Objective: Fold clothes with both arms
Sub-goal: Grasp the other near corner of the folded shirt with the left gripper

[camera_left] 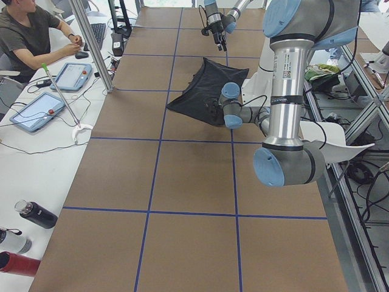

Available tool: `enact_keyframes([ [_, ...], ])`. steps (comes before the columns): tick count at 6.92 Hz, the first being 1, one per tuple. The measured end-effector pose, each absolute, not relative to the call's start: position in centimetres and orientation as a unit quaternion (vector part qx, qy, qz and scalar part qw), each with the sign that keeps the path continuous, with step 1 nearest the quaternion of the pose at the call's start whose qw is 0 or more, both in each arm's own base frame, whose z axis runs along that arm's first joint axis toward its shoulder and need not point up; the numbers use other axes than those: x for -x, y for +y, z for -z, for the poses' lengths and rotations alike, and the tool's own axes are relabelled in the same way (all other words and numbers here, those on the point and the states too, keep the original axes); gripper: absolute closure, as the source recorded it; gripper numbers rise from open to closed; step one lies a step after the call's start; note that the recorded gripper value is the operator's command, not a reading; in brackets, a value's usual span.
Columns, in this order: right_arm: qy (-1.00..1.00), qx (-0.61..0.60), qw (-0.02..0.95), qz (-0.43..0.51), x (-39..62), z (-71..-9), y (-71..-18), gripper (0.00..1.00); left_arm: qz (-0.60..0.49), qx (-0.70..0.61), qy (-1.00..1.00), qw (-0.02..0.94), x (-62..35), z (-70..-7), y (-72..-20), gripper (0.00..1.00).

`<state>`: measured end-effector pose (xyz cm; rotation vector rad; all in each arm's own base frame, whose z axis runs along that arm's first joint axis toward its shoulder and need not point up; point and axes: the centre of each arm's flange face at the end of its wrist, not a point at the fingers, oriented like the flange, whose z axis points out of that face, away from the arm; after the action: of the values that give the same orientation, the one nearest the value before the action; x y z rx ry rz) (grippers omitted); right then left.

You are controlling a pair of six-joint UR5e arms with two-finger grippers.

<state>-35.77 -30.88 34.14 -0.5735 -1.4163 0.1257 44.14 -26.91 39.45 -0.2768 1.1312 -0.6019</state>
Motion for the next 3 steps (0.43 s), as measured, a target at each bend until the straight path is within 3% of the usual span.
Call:
enact_keyframes([
  [3,-0.641,0.257,0.721,-0.061,35.55,-34.20,-31.19,0.00,0.284,0.129,0.514,0.799,-44.65,-40.70,-26.93,0.00],
])
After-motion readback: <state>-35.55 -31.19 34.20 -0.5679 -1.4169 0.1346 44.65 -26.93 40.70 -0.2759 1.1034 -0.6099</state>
